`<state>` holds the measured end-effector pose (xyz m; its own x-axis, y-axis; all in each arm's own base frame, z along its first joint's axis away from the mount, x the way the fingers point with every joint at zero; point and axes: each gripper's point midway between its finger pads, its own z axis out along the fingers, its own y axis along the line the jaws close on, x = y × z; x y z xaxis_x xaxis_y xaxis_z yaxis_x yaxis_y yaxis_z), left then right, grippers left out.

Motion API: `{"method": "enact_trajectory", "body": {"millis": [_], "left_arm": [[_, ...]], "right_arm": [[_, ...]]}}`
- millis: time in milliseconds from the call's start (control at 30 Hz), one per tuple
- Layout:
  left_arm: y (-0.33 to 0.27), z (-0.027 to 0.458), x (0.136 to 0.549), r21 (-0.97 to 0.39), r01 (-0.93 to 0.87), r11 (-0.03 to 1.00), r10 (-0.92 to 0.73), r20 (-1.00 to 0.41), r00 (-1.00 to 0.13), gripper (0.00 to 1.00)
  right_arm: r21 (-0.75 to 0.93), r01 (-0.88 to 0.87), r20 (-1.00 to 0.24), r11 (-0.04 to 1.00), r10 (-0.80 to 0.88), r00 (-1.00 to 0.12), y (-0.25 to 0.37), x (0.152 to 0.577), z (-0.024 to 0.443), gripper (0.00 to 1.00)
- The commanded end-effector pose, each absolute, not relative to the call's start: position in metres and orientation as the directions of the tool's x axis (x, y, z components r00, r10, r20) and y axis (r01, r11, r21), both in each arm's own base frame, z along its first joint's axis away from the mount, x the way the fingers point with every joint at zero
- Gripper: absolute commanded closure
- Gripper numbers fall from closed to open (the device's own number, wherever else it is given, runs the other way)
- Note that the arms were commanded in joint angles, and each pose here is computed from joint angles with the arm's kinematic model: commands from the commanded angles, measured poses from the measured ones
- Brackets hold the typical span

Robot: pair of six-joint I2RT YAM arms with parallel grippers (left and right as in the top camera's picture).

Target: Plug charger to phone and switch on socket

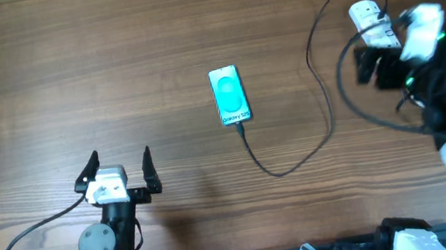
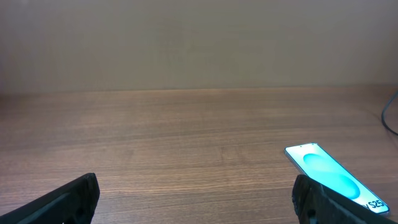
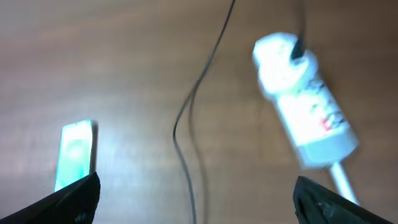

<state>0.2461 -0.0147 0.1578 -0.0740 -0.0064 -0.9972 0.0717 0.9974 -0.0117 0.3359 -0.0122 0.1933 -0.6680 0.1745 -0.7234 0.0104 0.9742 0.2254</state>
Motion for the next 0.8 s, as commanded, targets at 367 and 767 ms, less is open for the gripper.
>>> {"method": "enact_trajectory", "body": {"millis": [367, 767], "left_arm": [[-0.012, 0.156, 0.246, 0.004, 0.057, 0.998, 0.008, -0.997, -0.075, 0.00], [-0.012, 0.156, 0.246, 0.004, 0.057, 0.998, 0.008, -0.997, -0.075, 0.00]], "right_arm": [[0.153, 0.061, -0.641, 0.986, 0.146, -0.753, -0.010, 0.299, 0.128, 0.00], [0.136, -0.061, -0.833, 0.989, 0.081, -0.547, 0.000, 0.324, 0.108, 0.01]]}}
